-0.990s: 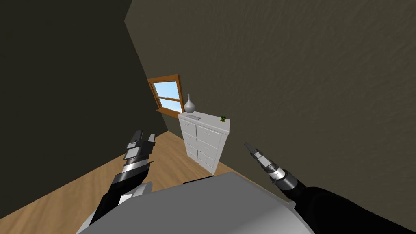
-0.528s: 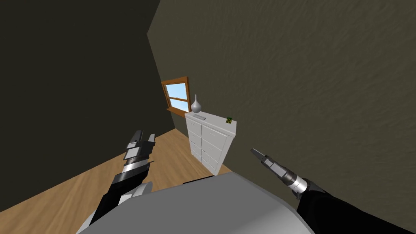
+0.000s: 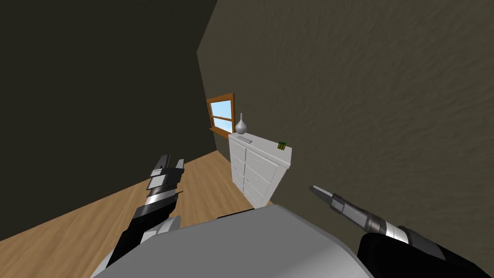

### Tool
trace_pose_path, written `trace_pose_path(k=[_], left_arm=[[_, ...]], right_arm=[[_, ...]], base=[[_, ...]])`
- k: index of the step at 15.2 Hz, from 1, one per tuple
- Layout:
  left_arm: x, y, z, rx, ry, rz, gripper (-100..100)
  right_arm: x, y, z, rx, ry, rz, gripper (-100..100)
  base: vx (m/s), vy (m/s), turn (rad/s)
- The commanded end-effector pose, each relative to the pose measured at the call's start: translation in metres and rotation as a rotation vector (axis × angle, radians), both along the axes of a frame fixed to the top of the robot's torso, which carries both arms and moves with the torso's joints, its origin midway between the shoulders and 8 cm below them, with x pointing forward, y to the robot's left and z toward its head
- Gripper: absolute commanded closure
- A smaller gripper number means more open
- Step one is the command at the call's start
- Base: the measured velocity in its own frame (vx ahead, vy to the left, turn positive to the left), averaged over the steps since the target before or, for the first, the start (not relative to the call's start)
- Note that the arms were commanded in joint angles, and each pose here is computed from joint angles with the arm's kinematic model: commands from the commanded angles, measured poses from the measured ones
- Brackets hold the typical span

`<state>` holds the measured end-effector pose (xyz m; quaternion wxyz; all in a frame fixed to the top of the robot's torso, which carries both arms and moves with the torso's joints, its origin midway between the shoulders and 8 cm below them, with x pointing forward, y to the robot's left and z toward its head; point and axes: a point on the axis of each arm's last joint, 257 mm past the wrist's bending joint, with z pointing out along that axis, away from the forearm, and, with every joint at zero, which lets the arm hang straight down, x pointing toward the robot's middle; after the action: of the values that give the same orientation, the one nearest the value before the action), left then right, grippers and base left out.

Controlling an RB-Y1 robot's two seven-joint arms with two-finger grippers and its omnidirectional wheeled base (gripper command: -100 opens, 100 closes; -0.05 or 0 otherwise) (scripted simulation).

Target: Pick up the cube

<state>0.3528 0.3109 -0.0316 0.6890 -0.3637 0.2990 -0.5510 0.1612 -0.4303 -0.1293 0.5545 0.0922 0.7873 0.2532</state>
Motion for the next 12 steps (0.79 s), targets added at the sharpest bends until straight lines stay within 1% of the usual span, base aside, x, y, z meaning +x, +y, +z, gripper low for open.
trace_pose_path(k=[1,2,3,4,5,6,7,8,9,10,11,12], left_arm=[[0.000,0.000,0.000,0.000,0.000,0.000,0],[0.000,0.000,0.000,0.000,0.000,0.000,0],[0.000,0.000,0.000,0.000,0.000,0.000,0],[0.000,0.000,0.000,0.000,0.000,0.000,0],[0.000,0.000,0.000,0.000,0.000,0.000,0],[0.000,0.000,0.000,0.000,0.000,0.000,0],[0.000,0.000,0.000,0.000,0.000,0.000,0],[0.000,0.000,0.000,0.000,0.000,0.000,0],[0.000,0.000,0.000,0.000,0.000,0.000,0],[0.000,0.000,0.000,0.000,0.000,0.000,0],[0.000,0.000,0.000,0.000,0.000,0.000,0],[0.000,0.000,0.000,0.000,0.000,0.000,0]], right_arm=[[-0.019,-0.012,-0.004,-0.043,0.075,0.011,-100],[-0.024,-0.017,-0.003,-0.058,0.088,0.002,-100],[-0.024,-0.017,-0.002,-0.061,0.089,0.001,-100],[-0.038,-0.025,-0.005,-0.088,0.152,0.012,-100],[-0.041,-0.030,-0.002,-0.106,0.162,0.004,-100],[-0.052,-0.035,-0.005,-0.125,0.217,0.018,-100],[-0.057,-0.041,0.000,-0.147,0.232,0.008,-100],[-0.058,-0.042,0.000,-0.149,0.235,0.007,-100],[-0.070,-0.049,0.000,-0.174,0.291,0.018,-100],[-0.075,-0.053,0.003,-0.190,0.307,0.010,-100],[-0.075,-0.053,0.003,-0.189,0.308,0.010,-100],[-0.088,-0.061,0.005,-0.215,0.370,0.018,-100]], base=[[0.017,-0.002,0.240],[0.018,-0.003,0.303],[0.012,-0.009,0.115],[0.014,0.000,0.283],[0.019,-0.002,0.292],[0.025,-0.006,0.332],[0.028,-0.016,0.296],[0.023,-0.018,0.126],[0.025,-0.005,0.298],[0.026,-0.008,0.296],[0.020,-0.012,0.092],[0.029,-0.007,0.262]])
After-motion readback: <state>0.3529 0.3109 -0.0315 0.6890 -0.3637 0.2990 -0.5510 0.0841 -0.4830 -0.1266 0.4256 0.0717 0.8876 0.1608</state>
